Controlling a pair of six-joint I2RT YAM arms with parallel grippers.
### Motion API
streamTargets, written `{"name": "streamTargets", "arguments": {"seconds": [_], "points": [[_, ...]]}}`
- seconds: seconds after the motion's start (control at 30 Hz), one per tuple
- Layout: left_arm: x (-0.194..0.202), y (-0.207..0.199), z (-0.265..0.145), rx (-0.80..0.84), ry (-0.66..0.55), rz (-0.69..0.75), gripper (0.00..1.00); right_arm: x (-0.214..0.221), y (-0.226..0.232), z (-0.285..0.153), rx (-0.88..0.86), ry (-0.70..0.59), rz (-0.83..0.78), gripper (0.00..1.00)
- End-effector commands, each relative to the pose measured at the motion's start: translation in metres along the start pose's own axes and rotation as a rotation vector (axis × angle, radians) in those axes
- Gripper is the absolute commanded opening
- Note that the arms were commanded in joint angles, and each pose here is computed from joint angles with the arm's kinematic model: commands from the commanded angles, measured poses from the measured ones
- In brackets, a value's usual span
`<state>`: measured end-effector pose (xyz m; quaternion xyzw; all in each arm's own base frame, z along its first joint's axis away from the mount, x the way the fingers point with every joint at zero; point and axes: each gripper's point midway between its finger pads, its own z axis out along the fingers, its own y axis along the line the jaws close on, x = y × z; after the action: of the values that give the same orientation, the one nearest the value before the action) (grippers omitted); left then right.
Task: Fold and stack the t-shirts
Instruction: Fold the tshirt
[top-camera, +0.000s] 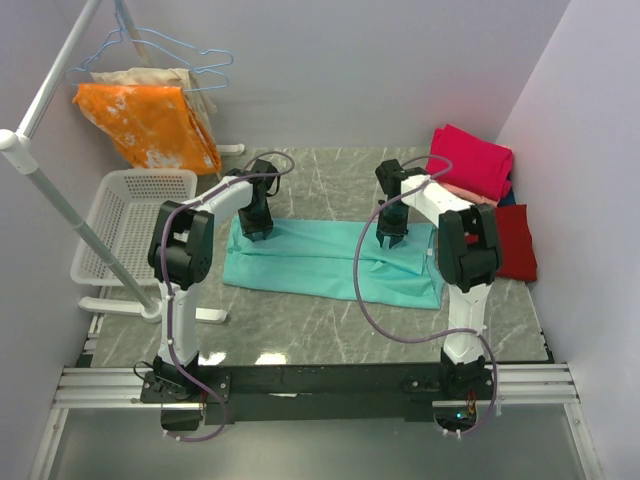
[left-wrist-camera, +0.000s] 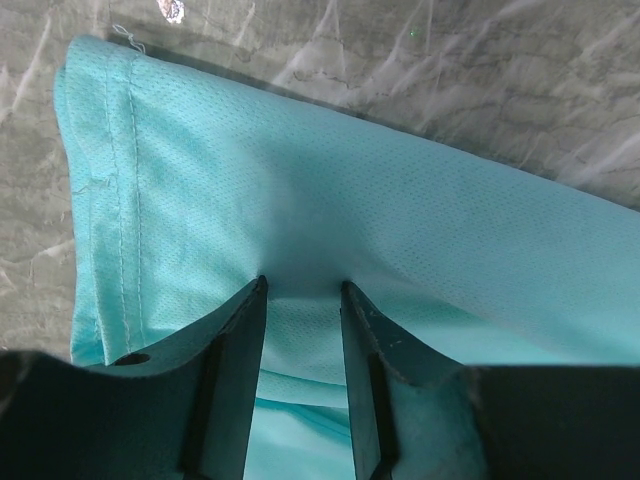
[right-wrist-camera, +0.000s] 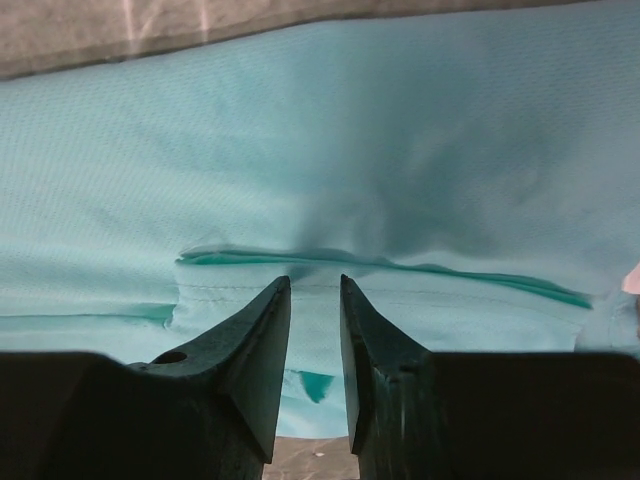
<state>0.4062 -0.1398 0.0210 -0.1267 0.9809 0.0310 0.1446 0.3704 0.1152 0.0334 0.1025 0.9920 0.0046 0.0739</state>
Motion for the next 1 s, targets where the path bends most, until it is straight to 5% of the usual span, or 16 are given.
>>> {"name": "streamTargets", "arguments": {"seconds": [0.0, 0.5, 0.97], "points": [[0.006, 0.005, -0.001, -0.003, 0.013, -0.009, 0.42, -0.01, 0.012, -0.013, 0.004, -0.079, -0.034, 0.34], [0.009, 0.005, 0.004, -0.002, 0.022, 0.002, 0.43, 0.022, 0.013, 0.008, 0.052, -0.03, -0.074, 0.33], [0.006, 0.0, 0.014, -0.011, 0.04, -0.011, 0.43, 0.096, 0.032, -0.055, -0.036, -0.035, -0.137, 0.32]]}}
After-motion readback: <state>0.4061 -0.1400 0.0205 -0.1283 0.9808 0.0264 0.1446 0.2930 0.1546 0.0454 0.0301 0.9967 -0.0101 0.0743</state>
